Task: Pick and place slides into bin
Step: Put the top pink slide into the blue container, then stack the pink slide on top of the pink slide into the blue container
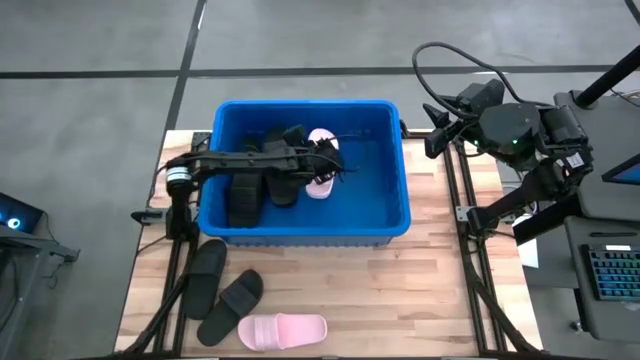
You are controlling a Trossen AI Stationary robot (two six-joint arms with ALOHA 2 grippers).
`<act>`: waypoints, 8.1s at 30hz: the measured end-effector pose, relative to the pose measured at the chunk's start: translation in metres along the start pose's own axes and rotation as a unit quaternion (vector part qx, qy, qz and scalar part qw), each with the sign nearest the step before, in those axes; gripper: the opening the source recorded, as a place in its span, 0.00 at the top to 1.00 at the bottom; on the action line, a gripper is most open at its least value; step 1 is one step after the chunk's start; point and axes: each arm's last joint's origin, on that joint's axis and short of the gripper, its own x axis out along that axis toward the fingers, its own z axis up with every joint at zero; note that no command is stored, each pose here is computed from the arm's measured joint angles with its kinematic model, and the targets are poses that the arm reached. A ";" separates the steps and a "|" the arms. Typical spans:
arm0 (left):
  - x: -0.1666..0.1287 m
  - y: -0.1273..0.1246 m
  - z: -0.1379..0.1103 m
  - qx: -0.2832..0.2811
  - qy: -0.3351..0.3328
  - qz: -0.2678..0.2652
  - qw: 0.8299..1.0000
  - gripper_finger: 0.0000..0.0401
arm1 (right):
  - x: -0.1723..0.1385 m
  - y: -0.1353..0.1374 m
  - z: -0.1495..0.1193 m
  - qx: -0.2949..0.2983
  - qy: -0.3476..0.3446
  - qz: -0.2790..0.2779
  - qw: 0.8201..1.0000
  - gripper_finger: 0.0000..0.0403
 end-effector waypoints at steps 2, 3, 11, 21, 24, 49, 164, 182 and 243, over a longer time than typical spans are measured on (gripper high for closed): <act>0.009 -0.005 -0.005 0.019 0.017 0.021 0.999 1.00 | 0.000 0.000 0.000 0.000 0.000 0.000 1.000 0.68; 0.014 -0.008 -0.007 0.025 0.025 0.023 0.999 1.00 | 0.000 0.000 0.000 0.000 0.000 0.000 1.000 0.68; 0.035 -0.026 -0.015 0.046 0.048 0.034 0.997 1.00 | 0.000 0.000 0.000 -0.004 0.000 0.000 1.000 0.68; 0.049 -0.029 -0.027 0.060 0.068 0.056 0.994 1.00 | 0.000 0.000 0.000 -0.004 0.001 0.001 1.000 0.68; 0.054 -0.030 -0.035 0.068 0.078 0.058 0.993 1.00 | 0.000 0.000 0.000 -0.008 0.001 0.001 1.000 0.68; 0.067 -0.038 -0.047 0.072 0.074 0.023 0.994 0.99 | 0.000 0.000 0.000 -0.017 0.002 0.005 1.000 0.68; -0.245 0.028 -0.048 -0.349 0.140 -0.658 0.652 0.38 | 0.007 0.002 -0.025 -0.147 0.072 -0.026 0.986 0.68; -0.304 -0.014 -0.088 -0.360 0.305 -0.650 0.596 0.38 | 0.008 0.003 -0.027 -0.153 0.075 -0.027 0.985 0.68; -0.269 -0.155 -0.169 -0.461 0.588 -0.214 0.629 0.39 | 0.019 0.016 -0.040 -0.187 0.096 -0.035 0.977 0.68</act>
